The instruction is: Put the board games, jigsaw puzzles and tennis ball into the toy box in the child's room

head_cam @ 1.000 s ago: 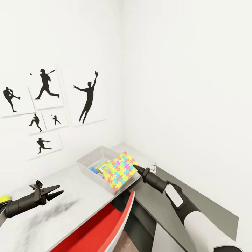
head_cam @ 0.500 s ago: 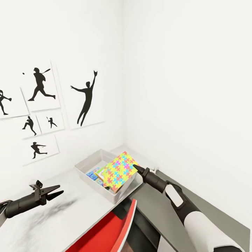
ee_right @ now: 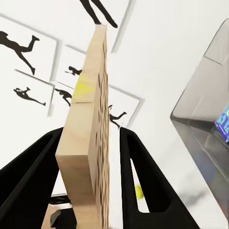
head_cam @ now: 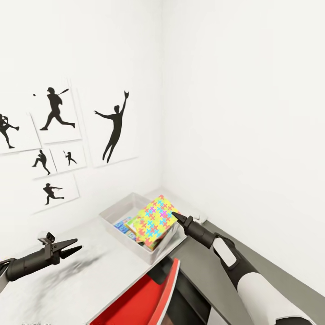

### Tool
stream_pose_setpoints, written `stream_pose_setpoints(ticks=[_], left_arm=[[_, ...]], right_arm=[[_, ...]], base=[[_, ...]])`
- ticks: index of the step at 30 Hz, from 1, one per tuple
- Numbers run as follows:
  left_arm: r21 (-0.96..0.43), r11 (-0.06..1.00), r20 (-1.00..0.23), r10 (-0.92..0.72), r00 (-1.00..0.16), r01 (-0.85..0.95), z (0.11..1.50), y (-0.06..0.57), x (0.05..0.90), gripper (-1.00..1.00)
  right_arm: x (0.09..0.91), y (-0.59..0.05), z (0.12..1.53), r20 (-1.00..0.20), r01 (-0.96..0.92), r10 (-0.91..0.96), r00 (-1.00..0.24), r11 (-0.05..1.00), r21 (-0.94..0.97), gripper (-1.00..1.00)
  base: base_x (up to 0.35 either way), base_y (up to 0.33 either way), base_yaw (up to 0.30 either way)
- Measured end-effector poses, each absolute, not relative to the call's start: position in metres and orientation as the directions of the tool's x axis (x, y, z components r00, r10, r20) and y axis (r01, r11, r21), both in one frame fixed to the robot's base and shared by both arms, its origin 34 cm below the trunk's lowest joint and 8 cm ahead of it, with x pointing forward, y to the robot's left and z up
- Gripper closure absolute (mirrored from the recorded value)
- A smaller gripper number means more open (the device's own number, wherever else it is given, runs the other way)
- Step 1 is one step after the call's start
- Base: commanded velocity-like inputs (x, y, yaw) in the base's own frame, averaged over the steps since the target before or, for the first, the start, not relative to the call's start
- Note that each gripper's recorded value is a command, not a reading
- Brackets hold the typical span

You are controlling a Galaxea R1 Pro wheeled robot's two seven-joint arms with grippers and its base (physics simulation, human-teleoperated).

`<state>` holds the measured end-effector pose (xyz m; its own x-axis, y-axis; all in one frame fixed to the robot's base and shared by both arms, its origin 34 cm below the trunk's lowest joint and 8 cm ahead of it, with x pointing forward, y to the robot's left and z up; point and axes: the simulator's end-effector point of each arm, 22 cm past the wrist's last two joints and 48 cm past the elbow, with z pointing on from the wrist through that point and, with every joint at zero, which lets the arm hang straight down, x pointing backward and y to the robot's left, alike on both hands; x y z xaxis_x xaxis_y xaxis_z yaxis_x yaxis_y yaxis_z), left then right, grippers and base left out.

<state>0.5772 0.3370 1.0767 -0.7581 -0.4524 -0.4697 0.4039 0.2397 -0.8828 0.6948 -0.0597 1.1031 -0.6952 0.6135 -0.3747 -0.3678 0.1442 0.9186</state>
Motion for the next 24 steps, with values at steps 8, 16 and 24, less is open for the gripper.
stream_pose_setpoints(ticks=[8,16,24], left_arm=[[-0.883,0.239,-0.470,-0.452,-0.758,0.405,1.0772,0.3367,0.5773,-1.00],[-0.883,0.239,-0.470,-0.452,-0.758,0.404,1.0772,0.3368,0.5771,-1.00],[-0.882,0.239,-0.470,-0.452,-0.758,0.405,1.0771,0.3367,0.5773,-1.00]], right_arm=[[0.6942,-0.0602,1.1049,-0.375,-0.373,0.614,-0.695,0.139,0.918,1.00],[0.6938,-0.0603,1.1053,-0.375,-0.373,0.614,-0.695,0.137,0.917,1.00],[0.6942,-0.0604,1.1053,-0.375,-0.374,0.614,-0.694,0.138,0.917,1.00]], base=[[0.000,0.080,0.103],[0.056,0.062,0.005],[0.035,0.022,0.000]])
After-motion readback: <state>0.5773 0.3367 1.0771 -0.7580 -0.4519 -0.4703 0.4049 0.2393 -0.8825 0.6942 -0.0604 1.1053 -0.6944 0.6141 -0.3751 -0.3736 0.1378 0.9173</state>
